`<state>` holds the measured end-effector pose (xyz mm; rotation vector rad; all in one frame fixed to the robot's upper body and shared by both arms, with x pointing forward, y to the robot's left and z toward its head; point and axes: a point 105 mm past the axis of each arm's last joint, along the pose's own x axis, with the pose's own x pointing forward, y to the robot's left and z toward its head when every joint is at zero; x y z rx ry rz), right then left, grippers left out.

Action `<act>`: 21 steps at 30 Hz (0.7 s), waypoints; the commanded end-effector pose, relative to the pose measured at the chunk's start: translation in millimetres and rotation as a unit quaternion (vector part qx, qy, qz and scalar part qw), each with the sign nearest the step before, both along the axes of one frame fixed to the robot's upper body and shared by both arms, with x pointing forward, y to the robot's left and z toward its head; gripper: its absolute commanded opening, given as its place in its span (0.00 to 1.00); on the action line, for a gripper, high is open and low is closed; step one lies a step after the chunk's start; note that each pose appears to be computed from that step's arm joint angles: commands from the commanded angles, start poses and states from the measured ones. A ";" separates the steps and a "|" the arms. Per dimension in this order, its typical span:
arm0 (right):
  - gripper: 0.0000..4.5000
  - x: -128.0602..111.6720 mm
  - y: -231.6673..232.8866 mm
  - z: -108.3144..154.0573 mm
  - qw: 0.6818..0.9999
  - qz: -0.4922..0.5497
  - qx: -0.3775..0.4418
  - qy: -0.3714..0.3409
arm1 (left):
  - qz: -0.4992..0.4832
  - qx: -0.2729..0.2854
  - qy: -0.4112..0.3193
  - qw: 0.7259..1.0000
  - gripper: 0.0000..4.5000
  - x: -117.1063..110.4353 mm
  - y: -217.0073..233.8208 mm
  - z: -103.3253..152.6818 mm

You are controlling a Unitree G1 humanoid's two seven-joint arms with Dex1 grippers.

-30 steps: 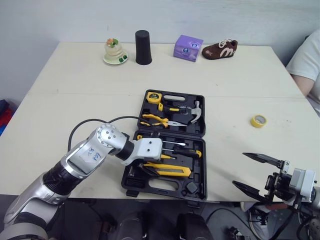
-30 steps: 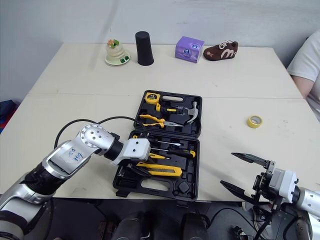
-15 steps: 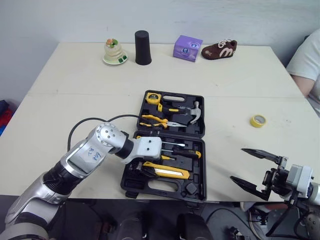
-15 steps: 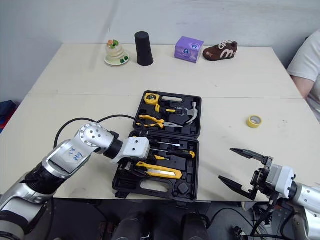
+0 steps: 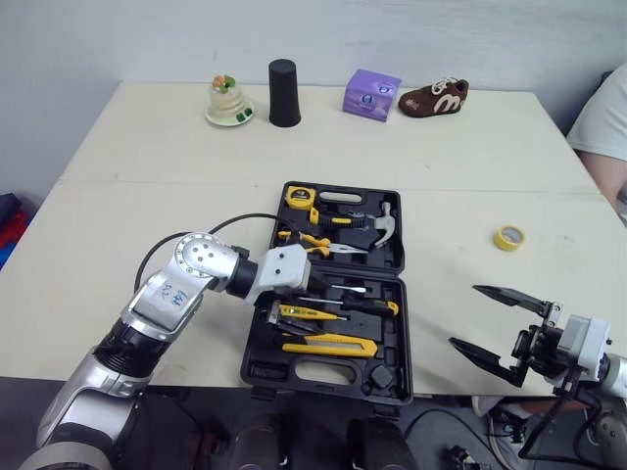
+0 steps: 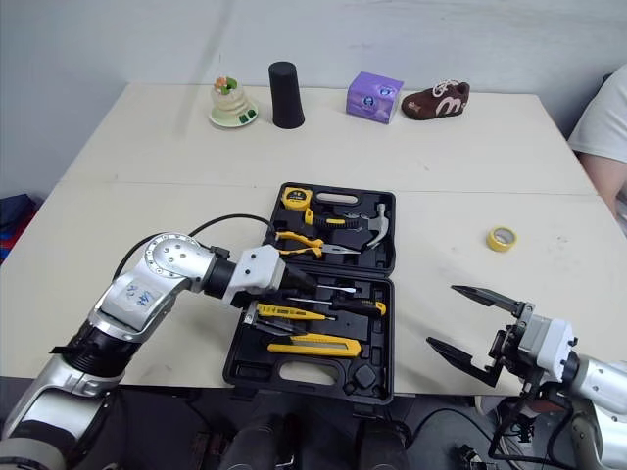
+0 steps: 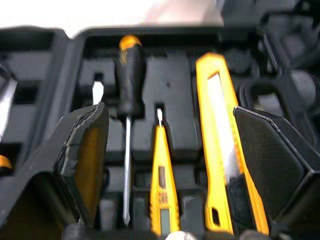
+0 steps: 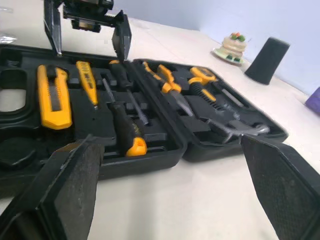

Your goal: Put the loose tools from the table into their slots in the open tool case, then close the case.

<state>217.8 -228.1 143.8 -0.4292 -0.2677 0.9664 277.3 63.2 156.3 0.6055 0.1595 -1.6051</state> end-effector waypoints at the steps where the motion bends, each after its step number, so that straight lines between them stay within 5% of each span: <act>1: 1.00 4.2 -4.3 18.5 0.999 -0.012 -0.006 -0.032 | -0.012 -0.038 -0.003 0.999 0.92 -4.2 2.3 14.4; 6: 1.00 2.1 -14.6 19.1 0.999 -0.029 -0.009 -0.025 | -0.043 -0.076 -0.024 0.996 0.69 -8.5 -9.4 11.3; 14: 1.00 -7.2 -15.6 19.3 0.999 -0.022 -0.015 -0.018 | -0.072 -0.053 -0.029 0.996 0.01 -9.5 -16.0 -18.9; 21: 1.00 -13.1 -15.5 15.7 0.999 -0.024 -0.021 -0.010 | -0.108 -0.060 -0.016 0.992 0.01 -21.8 -26.5 -30.6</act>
